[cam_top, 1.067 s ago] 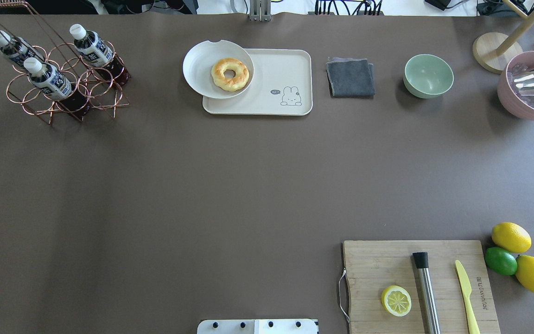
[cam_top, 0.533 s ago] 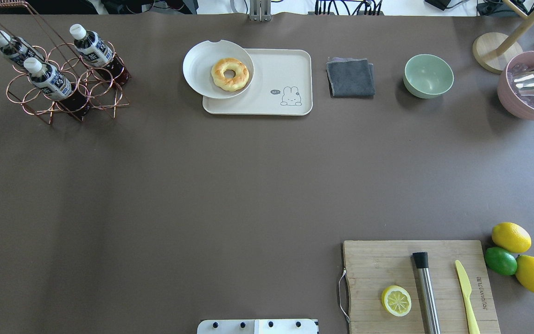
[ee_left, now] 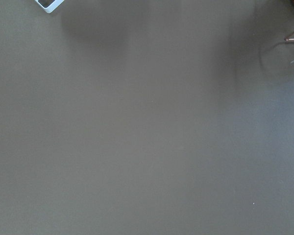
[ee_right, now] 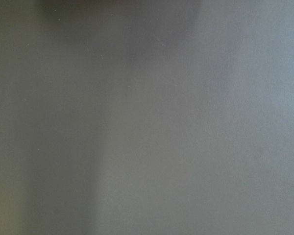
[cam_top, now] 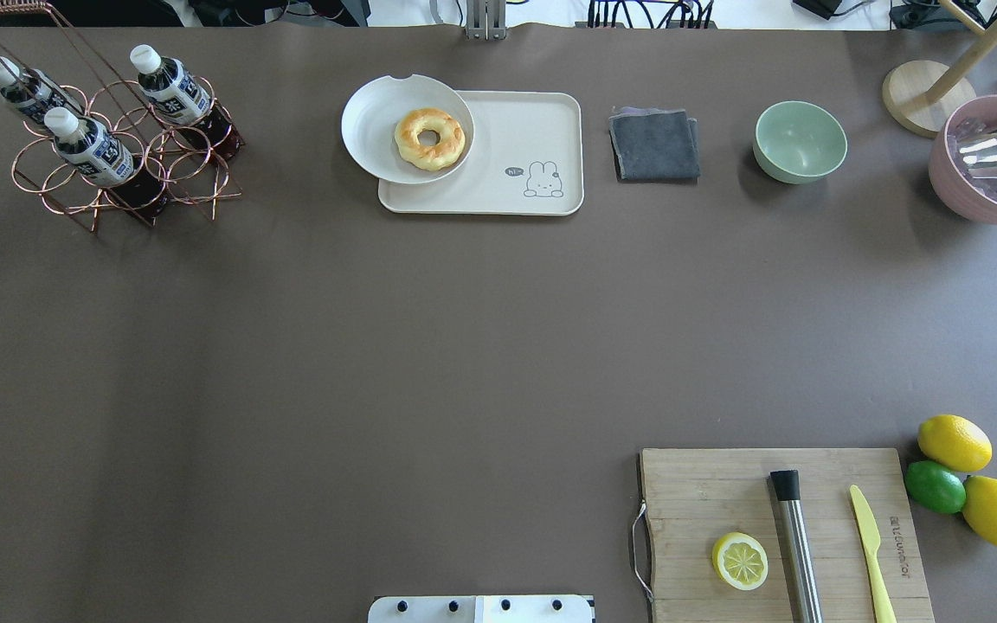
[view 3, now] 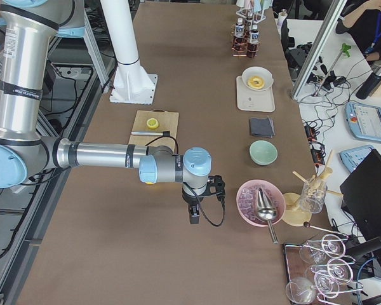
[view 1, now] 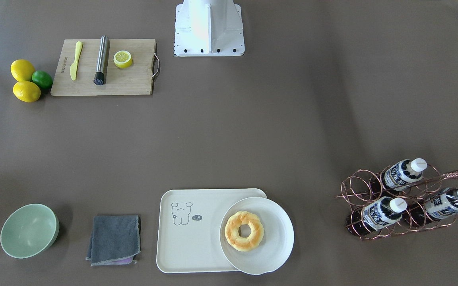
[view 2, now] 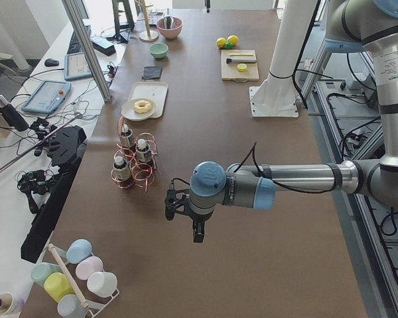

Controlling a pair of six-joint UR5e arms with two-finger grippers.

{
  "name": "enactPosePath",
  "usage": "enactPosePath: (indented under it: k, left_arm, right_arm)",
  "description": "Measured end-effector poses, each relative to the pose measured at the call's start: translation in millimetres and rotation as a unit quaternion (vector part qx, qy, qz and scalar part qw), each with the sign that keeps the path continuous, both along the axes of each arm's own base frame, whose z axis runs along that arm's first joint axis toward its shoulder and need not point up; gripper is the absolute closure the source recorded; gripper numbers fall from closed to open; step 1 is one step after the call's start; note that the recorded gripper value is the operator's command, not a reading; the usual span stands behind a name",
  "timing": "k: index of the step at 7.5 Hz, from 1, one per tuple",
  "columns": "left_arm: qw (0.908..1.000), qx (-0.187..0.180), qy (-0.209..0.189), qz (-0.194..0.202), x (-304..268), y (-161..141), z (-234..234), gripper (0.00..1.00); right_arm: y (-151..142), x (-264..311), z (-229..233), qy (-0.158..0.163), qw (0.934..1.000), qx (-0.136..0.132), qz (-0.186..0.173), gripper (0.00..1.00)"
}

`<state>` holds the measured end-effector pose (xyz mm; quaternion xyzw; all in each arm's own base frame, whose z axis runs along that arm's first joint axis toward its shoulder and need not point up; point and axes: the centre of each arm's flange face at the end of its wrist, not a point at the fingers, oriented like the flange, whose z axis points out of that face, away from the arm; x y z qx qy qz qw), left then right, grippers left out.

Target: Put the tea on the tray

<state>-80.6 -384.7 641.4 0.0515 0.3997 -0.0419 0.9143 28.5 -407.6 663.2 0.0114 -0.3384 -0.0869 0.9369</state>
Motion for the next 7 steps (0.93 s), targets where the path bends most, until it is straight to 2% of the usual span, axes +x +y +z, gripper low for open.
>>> enactPosePath:
  k: [4,7]
  left_arm:
    - [0.9997,0.023,-0.001,-0.002,-0.7,-9.1,-22.8,0.01]
    - [0.997,0.077,-0.003,-0.004,-3.8,-24.9,-37.5,0.01]
  right_arm:
    - [-0.5,-1.0,-0.7,0.0,1.0,0.003,-0.001,0.0]
    - [-0.7,-1.2,-1.4,-0.001,1.0,0.005,-0.001,0.0]
